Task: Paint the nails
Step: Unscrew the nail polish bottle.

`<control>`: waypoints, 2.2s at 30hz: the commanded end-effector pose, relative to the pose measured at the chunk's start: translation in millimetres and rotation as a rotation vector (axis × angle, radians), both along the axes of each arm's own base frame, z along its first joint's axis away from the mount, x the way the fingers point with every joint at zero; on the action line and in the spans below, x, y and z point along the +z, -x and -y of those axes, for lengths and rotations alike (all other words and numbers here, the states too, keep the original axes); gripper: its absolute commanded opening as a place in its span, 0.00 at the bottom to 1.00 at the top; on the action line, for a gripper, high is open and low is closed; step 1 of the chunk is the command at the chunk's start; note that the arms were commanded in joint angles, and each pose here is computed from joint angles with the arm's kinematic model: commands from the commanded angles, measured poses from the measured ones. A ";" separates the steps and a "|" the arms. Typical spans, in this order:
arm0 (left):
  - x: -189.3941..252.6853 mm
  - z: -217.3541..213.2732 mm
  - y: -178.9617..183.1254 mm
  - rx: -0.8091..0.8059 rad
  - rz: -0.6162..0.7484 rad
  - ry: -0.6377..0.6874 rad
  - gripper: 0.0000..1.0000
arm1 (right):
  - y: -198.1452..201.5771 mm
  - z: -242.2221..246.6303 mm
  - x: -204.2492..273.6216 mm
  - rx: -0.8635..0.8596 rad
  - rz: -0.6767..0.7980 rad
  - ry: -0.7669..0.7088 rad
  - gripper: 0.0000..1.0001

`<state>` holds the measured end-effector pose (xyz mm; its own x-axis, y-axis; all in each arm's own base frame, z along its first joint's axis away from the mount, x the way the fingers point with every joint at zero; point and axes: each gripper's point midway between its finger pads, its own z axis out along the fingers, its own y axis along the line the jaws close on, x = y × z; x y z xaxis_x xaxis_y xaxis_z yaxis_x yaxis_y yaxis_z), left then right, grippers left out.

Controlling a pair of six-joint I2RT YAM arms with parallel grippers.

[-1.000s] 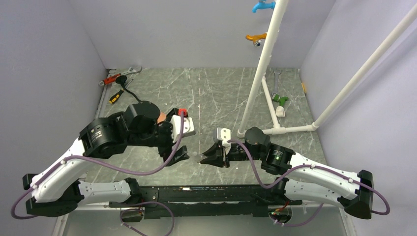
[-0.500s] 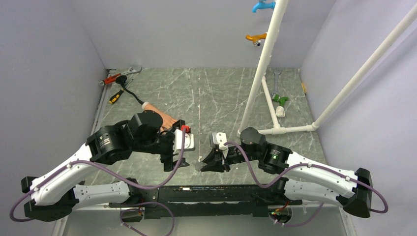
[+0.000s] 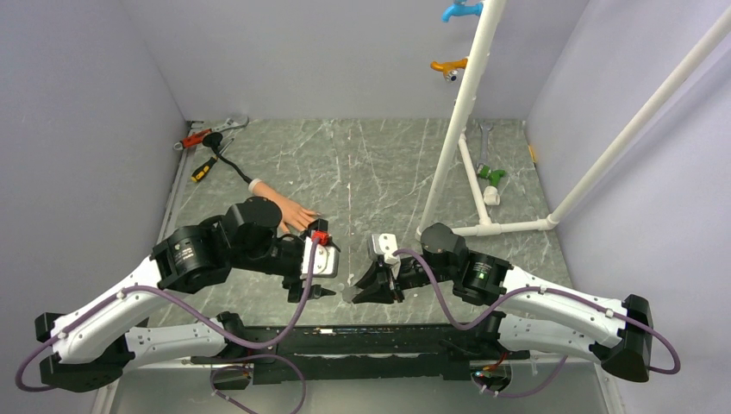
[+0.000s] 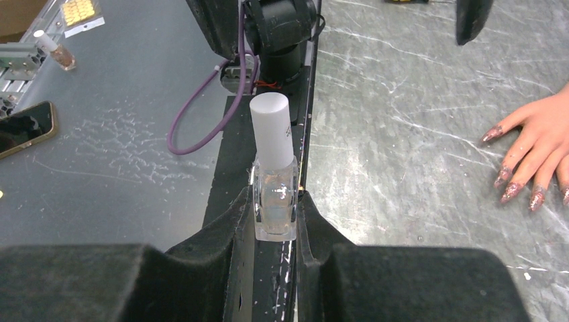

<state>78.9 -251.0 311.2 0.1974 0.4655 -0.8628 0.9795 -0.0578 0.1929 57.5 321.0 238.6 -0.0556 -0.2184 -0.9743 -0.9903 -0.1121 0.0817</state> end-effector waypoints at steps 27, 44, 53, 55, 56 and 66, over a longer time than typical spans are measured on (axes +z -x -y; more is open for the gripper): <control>-33.4 28.7 12.9 -0.070 -0.040 -0.054 0.61 | -4.0 -3.6 39.9 -0.017 0.080 -0.134 0.00; -22.9 20.1 10.1 -0.028 -0.021 -0.048 0.55 | -3.2 -6.8 32.7 -0.004 0.061 -0.105 0.00; -12.7 18.5 13.9 -0.029 -0.012 -0.029 0.53 | -1.5 -9.1 32.8 0.013 0.057 -0.103 0.00; -16.6 17.6 15.0 -0.030 -0.018 -0.039 0.52 | -1.3 -9.1 34.3 0.015 0.058 -0.107 0.00; -17.9 17.3 15.5 -0.030 -0.021 -0.041 0.52 | -0.9 -9.1 34.3 0.017 0.056 -0.107 0.00; -28.8 22.3 15.5 -0.009 -0.049 -0.037 0.21 | 0.6 -10.5 37.2 0.029 0.061 -0.118 0.00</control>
<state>61.7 -268.9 276.7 0.1730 0.5274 -0.8318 0.9848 -0.1030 0.1395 60.7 325.6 244.6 -0.0405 -0.1902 -0.9809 -0.9921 -0.1091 0.0621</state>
